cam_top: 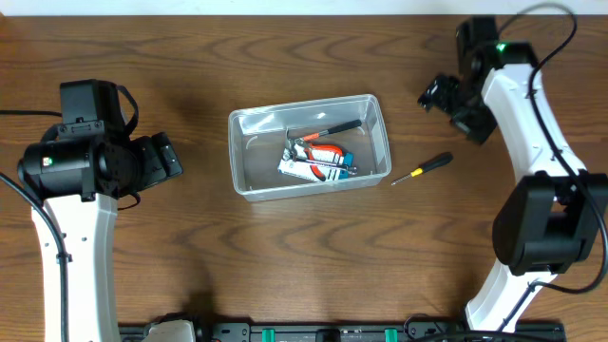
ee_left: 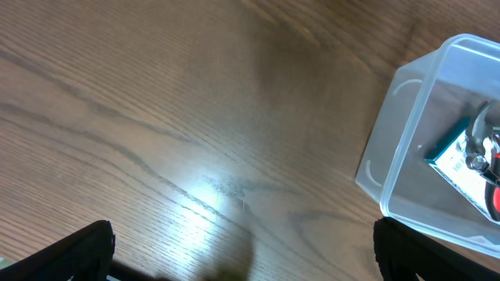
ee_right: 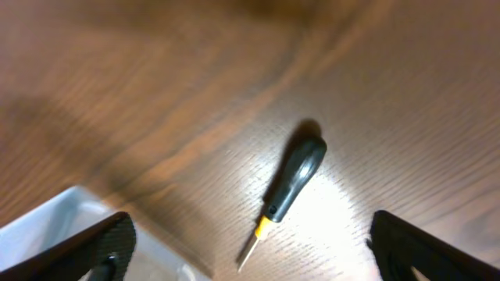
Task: Pack container
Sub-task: 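Grasp the yellow-and-black screwdriver by its handle with the right gripper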
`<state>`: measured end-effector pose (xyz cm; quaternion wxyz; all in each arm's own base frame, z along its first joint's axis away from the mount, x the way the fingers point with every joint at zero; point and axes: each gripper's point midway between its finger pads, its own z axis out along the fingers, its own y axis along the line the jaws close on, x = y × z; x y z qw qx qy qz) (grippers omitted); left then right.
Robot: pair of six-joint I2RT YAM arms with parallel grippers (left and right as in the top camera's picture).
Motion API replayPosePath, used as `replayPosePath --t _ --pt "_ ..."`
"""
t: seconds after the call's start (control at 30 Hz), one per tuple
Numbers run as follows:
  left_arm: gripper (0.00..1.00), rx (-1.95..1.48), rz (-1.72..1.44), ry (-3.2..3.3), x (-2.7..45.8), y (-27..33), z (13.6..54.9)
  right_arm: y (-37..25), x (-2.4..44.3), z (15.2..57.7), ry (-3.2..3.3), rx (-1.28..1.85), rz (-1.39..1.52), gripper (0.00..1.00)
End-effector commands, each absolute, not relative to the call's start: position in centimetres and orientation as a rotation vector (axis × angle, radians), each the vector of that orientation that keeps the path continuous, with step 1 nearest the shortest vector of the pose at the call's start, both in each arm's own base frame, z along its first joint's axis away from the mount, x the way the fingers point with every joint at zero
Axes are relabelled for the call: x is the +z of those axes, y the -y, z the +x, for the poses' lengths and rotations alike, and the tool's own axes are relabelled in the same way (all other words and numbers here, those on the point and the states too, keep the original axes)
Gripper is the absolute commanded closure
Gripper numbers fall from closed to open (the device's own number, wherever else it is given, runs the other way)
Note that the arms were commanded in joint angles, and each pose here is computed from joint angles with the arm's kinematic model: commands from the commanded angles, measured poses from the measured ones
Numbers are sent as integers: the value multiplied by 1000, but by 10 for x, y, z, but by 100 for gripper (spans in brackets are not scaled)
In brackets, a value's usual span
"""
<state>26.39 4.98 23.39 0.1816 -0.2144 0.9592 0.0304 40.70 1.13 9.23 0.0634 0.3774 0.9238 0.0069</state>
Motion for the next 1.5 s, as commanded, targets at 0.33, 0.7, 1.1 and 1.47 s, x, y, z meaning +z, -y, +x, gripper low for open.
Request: replayPosePath --t 0.33,0.7,1.1,1.47 --pt "2 110 -606 -2709 234 -53 262 -3 29 375 -2635 -55 1568 3" --pt "2 110 -606 -2709 234 -53 262 -2 5 359 -2627 -78 1626 2" --pt "2 110 -606 -2709 234 -53 262 -10 -16 349 -2648 -16 1636 31" --pt "2 111 -605 -2709 234 -53 262 -11 -16 349 -2651 -5 1638 73"
